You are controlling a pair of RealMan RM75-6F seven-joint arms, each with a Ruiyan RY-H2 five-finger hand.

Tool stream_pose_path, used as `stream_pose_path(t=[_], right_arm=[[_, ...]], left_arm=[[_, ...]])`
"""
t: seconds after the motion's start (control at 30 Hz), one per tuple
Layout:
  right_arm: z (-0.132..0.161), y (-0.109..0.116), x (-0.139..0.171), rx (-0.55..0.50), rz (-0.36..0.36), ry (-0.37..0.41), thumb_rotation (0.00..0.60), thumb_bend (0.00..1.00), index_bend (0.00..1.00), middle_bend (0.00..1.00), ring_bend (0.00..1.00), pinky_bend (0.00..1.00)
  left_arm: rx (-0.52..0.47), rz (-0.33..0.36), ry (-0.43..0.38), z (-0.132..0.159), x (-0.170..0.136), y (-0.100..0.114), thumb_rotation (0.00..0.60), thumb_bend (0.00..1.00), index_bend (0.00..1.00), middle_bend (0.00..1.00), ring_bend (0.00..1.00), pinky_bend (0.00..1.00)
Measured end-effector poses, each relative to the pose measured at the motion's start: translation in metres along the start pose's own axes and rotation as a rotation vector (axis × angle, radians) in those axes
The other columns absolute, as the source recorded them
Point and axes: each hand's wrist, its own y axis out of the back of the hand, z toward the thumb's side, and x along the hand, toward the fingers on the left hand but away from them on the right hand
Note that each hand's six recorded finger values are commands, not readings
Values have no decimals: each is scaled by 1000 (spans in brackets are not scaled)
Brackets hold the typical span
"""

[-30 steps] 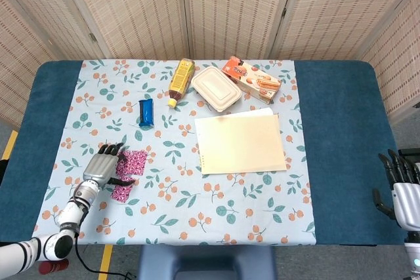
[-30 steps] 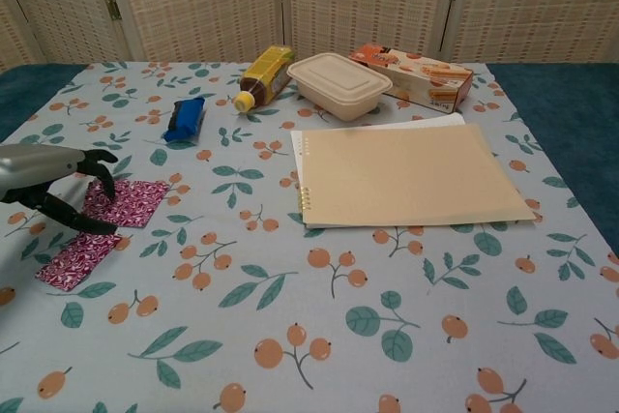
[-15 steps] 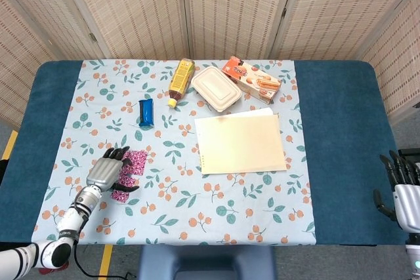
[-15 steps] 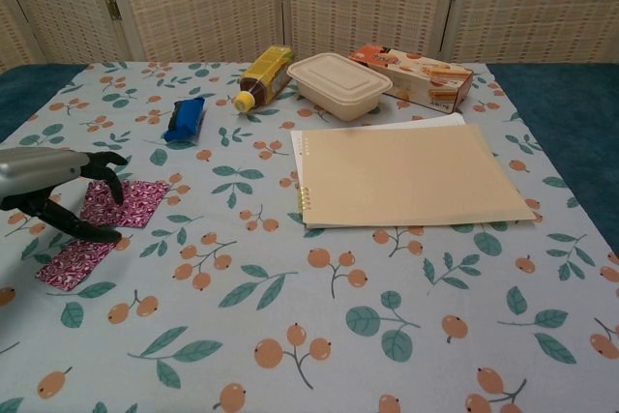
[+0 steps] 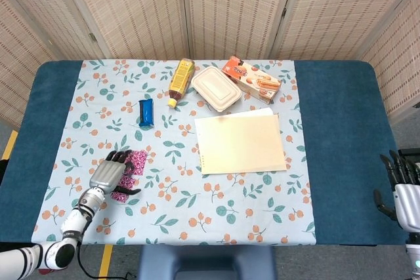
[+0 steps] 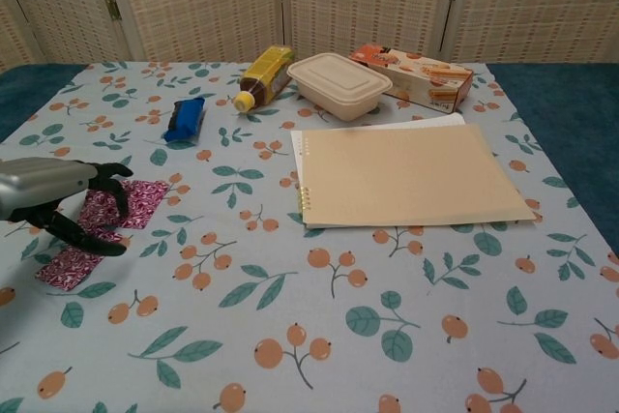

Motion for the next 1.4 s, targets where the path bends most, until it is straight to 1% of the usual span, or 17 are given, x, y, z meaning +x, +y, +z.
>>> stream_pose_path(t=[0.33,0.5,0.77,0.8,0.87,0.93,0.97,1.0,1.07,1.17,1.27,1.4], right_arm=[[3,1,-1,0,-3,4,600,497,0,0,0,0],[3,1,0,0,-5,5,600,496,0,0,0,0],[2,3,3,-1,-10,2,600,497,0,0,0,0],[2,3,3,0,-10,1,600,497,0,0,0,0],[1,3,3,1,-11,1,600,496,0,0,0,0],[1,5,3,4,-14,2,600,496,0,0,0,0],[1,5,3,5,-15,3,600,497,0,0,0,0],[2,5,2,5,-16,5,600,496,0,0,0,0],[2,5,2,5,-14,6,600,496,0,0,0,0],[2,4,2,5,-12,6,600,496,0,0,0,0],[2,3,2,3,-8,6,600,497,0,0,0,0],[3,2,1,3,-8,11,600,496,0,0,0,0]], left_arm=[[-24,10,54,-23,-5,3,285,158,330,0,0,0],[-38,12,70,-29,-3,4,284,158,330,0,0,0],[-42,40,41,-19,-6,9,287,158,323,0,0,0],[-42,46,36,-17,-6,10,295,158,316,0,0,0],[-44,64,27,-14,-8,14,351,159,296,0,0,0],[-40,87,24,-14,-10,19,498,160,271,0,0,0],[-35,97,23,-13,-12,22,549,161,267,0,0,0],[-30,106,22,-13,-13,24,585,161,264,0,0,0],[-27,112,16,-12,-16,26,600,162,262,0,0,0],[0,115,3,-11,-22,26,600,162,259,0,0,0],[33,84,-19,-10,-29,20,600,164,255,0,0,0],[63,48,-37,-10,-35,12,600,192,266,0,0,0]])
